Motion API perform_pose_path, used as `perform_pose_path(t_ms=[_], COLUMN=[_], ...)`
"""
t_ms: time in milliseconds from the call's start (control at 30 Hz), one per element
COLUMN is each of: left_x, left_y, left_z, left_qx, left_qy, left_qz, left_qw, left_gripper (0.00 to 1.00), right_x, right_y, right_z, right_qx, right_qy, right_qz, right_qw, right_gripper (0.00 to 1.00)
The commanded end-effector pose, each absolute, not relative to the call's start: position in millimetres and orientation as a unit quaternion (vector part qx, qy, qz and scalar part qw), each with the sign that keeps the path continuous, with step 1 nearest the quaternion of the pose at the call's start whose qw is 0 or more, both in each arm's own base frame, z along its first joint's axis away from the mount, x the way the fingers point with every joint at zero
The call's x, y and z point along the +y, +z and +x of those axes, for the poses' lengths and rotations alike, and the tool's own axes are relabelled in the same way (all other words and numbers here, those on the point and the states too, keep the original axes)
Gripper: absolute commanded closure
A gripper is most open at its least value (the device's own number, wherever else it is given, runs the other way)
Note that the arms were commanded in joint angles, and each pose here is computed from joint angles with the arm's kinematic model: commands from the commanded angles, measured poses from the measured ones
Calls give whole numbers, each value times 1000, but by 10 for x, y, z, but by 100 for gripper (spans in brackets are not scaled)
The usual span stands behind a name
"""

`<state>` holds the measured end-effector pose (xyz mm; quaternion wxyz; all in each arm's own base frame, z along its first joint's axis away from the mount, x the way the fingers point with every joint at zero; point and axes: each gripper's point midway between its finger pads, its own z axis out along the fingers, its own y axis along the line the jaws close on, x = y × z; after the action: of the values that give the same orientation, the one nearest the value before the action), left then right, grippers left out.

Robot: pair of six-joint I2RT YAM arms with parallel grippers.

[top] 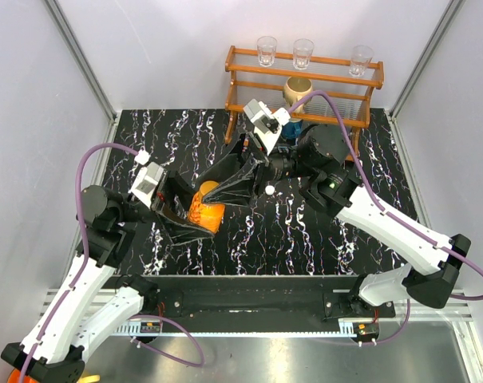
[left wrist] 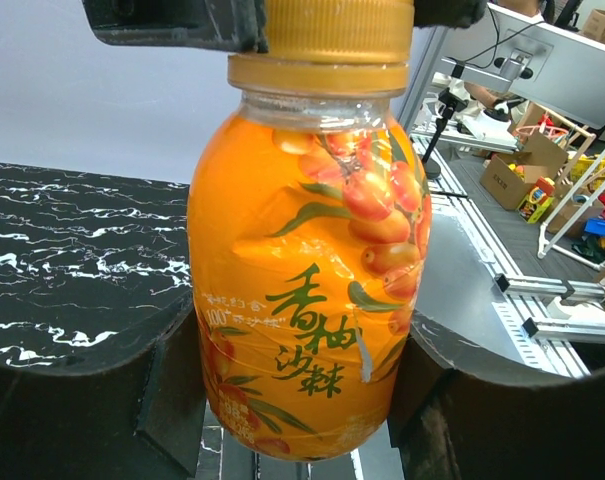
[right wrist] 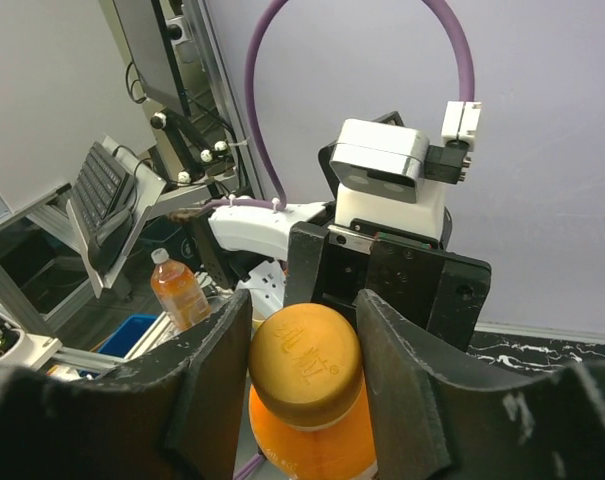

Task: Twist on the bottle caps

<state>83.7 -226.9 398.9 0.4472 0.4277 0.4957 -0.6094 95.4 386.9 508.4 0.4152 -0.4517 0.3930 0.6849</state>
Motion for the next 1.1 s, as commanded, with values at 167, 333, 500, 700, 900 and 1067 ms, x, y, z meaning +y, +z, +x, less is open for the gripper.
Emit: perform_pose_path(t_ms=[167,333,500,700,900,1067], left_x=[-2235,-2212,-2183,-2086,-1749,-1687], left_y=[4264,4292,4301,4191,3972,3889], left_z=[1053,1170,1271,1618,2150,2184], left_qx=[491,502,515,559,635,645], left_qy=[-578,-567,-554,-485,-354,-333], left_qz=[390,367,348,309,220,214], left_qw=[522,540,554,597,650,653], left_gripper=[57,57,57,63,65,65], right_x=[3861,3886,3933,3918,3884,3893], right_y=[5092,5030,4926,4792,4650,4747], right_z=[1017,1108,1363,1742,2064,2072], right_qx=[403,424,474,542,610,611], right_qy=[682,671,629,574,519,512], right_qz=[-437,-426,-400,-337,-270,-258], right_qw=[426,435,468,513,534,546], right_gripper=[50,57,75,100,100,54])
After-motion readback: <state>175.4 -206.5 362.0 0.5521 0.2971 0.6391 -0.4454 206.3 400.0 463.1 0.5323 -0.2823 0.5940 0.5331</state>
